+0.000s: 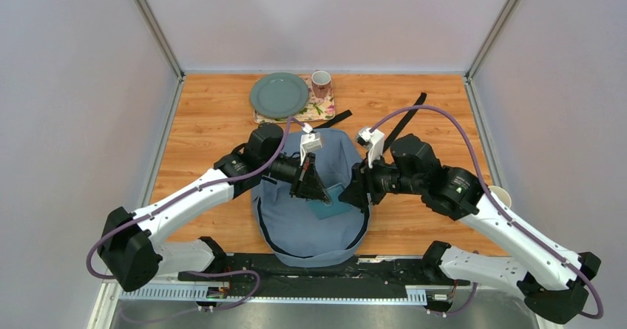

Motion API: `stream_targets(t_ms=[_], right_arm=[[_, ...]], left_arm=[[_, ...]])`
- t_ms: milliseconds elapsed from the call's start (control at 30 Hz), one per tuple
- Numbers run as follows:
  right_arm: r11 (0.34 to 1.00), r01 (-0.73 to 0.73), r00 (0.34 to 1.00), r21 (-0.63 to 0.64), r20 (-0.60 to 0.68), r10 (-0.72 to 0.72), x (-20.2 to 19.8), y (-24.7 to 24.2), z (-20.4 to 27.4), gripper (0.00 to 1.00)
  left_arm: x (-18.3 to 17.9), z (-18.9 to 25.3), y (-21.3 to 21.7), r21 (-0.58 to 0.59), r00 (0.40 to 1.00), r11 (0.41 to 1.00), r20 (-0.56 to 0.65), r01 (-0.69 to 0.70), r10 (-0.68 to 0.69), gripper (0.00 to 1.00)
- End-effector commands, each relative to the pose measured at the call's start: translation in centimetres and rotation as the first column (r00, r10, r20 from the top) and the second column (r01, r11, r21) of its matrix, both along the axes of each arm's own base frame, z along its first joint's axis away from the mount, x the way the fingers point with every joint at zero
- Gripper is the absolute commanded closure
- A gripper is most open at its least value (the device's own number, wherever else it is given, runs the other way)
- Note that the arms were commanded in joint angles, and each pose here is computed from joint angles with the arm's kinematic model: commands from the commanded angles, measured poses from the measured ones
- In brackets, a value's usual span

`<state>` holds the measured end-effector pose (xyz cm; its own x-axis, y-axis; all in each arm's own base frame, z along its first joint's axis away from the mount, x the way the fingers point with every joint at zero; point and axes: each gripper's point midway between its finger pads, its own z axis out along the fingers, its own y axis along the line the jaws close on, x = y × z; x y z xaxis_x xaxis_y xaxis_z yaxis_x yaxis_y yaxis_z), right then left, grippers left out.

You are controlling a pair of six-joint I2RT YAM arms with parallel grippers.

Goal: Pack the student bag
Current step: Pick up the personal item from the student bag.

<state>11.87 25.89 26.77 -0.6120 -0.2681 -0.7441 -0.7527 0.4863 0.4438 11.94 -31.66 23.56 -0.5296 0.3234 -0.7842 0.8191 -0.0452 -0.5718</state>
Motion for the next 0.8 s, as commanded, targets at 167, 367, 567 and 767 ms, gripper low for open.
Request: stream_targets(t_ms=[167, 367, 567, 767], right_arm=[[0.832, 0.477, 0.879, 0.283, -0.129, -0.46, 3.2, -3.4, 0.9, 0.17], [0.794, 0.475, 0.876, 0.379, -0.293, -0.384, 2.3, -1.3, -0.3, 0.16], [0.762, 0.399, 0.914, 0.51, -0.292, -0.283, 2.5, 1.1, 1.8, 0.16], [0.766, 0.307, 0.951, 0.565, -0.212, -0.225, 2.6, 2.3, 4.7, 0.29]], left_arm=[[5.4, 2.2, -0.4, -0.108, 0.925, 0.921, 0.029, -0.375, 0.38, 1.0], [5.4, 6.2, -0.1, -0.278, 0.894, 0.851, -0.086, -0.446, 0.44, 1.0], [2.8, 8.5, -0.5, -0.354, 0.95, 0.882, -0.129, -0.312, 0.285, 1.0], [2.4, 8.5, -1.0, -0.336, 0.962, 0.903, -0.149, -0.269, 0.231, 1.0]])
